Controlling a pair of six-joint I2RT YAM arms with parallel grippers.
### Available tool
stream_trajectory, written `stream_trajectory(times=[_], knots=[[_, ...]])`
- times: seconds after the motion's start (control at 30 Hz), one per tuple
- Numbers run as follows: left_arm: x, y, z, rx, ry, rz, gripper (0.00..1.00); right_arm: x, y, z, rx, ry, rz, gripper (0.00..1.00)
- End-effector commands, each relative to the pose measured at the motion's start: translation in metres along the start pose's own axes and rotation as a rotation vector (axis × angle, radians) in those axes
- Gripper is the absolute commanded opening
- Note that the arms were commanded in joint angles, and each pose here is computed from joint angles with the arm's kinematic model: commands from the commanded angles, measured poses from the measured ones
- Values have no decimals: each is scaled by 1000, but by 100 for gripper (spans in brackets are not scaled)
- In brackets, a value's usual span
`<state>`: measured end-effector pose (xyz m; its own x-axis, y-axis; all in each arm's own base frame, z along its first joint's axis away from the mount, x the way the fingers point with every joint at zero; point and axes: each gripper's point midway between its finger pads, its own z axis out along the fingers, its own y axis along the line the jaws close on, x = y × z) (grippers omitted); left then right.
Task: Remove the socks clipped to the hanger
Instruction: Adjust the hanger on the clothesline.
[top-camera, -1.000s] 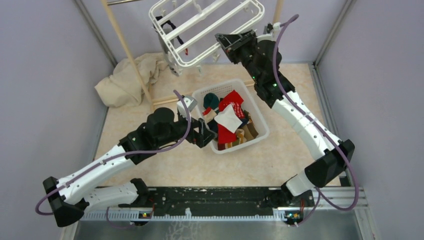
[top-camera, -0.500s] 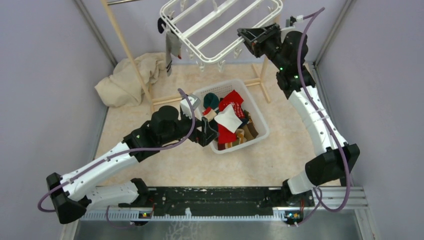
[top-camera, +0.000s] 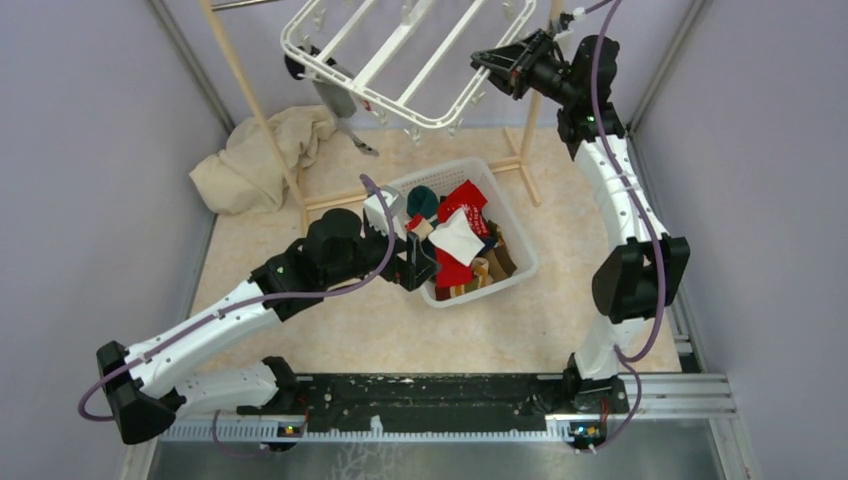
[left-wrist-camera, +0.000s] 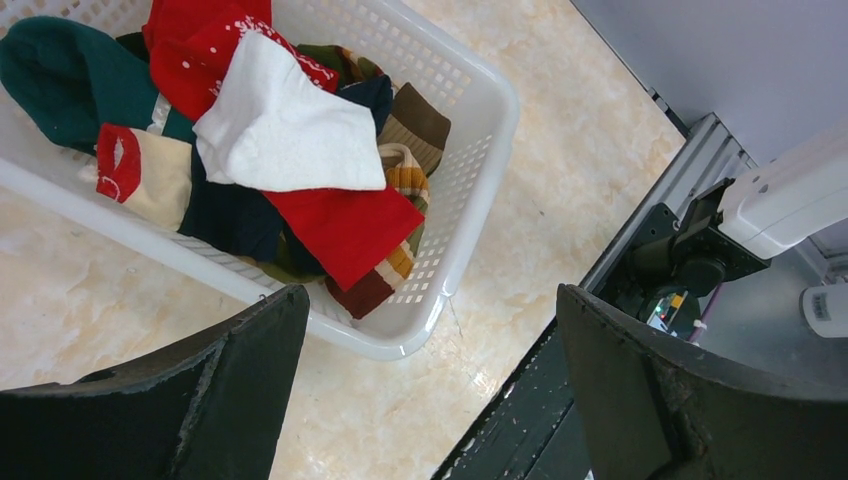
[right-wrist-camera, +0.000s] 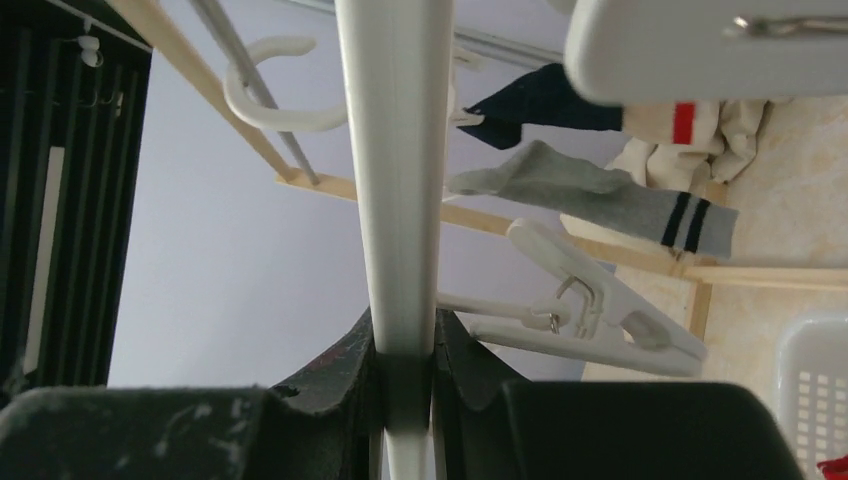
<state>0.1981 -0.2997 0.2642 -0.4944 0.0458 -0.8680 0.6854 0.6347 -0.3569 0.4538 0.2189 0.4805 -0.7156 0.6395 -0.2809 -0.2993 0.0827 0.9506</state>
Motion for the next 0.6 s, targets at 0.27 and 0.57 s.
stream_trajectory(times=[0.27,0.57], knots=[[-18,-6,1,10,-35,-12,99,18,20,-8,-13,97,-165,65],[-18,-8,3,15,-31,-16,99,9,-5,-29,206,20,-323,78]])
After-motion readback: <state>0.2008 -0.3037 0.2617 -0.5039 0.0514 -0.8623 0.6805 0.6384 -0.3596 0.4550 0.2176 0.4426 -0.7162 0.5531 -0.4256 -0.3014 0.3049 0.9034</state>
